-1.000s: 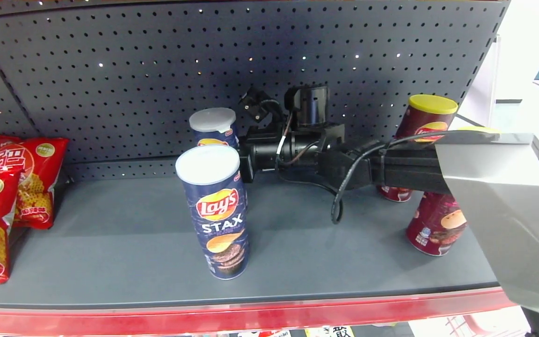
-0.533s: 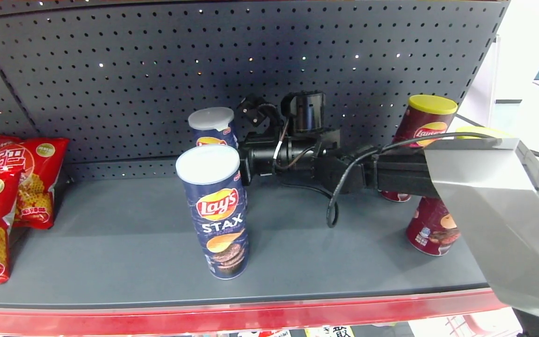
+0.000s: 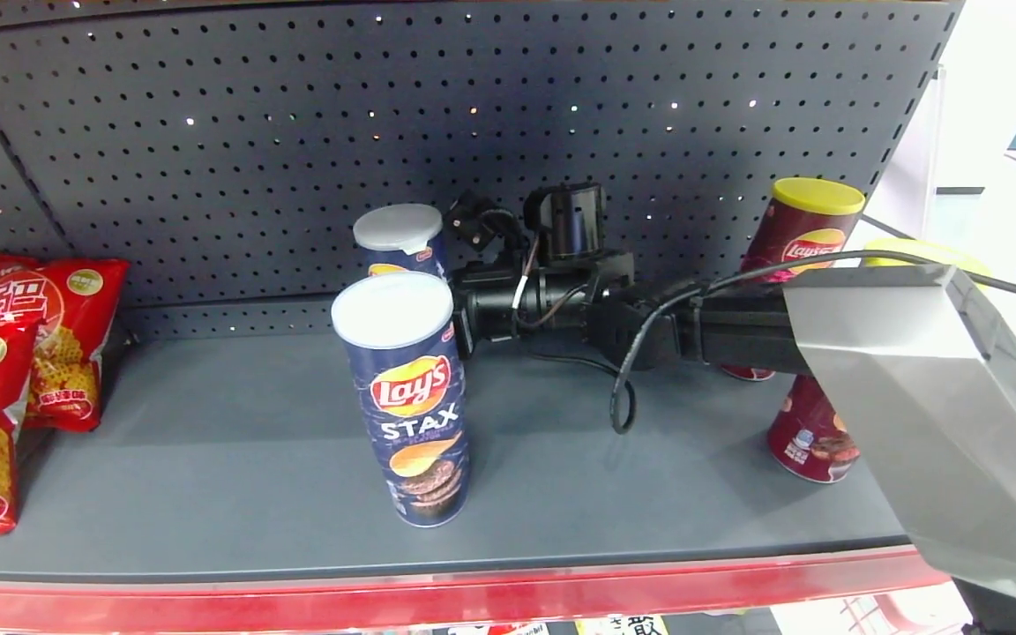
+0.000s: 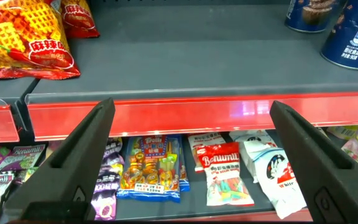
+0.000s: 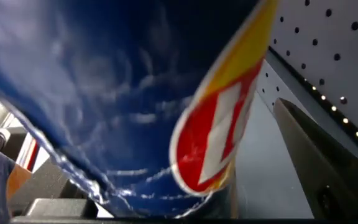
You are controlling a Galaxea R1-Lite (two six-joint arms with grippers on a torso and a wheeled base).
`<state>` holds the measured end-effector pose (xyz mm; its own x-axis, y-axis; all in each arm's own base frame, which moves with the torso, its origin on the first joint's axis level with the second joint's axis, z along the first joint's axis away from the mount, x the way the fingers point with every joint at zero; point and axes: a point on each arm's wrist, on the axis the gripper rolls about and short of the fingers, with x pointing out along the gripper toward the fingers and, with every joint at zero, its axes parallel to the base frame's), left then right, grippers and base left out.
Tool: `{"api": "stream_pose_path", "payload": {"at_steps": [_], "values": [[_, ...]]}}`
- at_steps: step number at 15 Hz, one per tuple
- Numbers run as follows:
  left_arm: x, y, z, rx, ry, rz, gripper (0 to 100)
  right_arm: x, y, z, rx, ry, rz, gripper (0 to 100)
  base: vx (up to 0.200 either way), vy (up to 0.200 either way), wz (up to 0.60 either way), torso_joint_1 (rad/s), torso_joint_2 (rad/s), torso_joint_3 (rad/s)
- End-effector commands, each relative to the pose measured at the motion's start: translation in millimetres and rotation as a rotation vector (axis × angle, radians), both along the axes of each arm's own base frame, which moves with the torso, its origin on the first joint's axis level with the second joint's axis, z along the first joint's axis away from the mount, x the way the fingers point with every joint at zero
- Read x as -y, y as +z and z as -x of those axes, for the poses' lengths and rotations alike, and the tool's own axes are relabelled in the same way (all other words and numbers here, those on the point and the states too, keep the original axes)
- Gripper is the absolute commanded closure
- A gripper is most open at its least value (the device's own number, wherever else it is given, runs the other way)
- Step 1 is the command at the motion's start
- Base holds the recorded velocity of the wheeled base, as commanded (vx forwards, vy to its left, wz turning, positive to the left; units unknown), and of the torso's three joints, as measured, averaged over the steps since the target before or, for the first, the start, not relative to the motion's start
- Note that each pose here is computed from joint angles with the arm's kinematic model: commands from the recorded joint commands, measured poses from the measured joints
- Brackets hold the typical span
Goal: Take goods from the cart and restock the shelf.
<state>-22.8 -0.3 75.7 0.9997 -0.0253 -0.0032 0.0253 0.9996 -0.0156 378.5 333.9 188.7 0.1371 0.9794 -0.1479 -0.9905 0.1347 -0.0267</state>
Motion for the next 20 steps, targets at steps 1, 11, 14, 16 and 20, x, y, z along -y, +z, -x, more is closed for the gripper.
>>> {"api": "stream_pose_path", "payload": {"at_steps": [1,11,14,16,20], "values": [[0.0,0.0,-0.1,-0.001,-0.001,0.000,0,4.0,7.8,0.2,0.014,-0.006,-0.012,0,0.000,0.000,0.00,0.000,0.00,0.000],[0.0,0.0,-0.1,-0.001,-0.001,0.000,0,34.1,57.2,6.8,0.104,-0.041,-0.067,0,0.000,0.000,0.00,0.000,0.00,0.000],[0.0,0.0,-0.1,-0.001,-0.001,0.000,0,43.2,65.4,10.7,0.111,-0.050,-0.069,0,0.000,0.000,0.00,0.000,0.00,0.000],[0.0,0.0,-0.1,-0.001,-0.001,0.000,0,46.1,69.0,14.5,0.111,-0.050,-0.069,0,0.000,0.000,0.00,0.000,0.00,0.000],[0.0,0.0,-0.1,-0.001,-0.001,0.000,0,47.1,68.7,20.6,0.099,-0.043,-0.060,0,0.000,0.000,0.00,0.000,0.00,0.000]]}}
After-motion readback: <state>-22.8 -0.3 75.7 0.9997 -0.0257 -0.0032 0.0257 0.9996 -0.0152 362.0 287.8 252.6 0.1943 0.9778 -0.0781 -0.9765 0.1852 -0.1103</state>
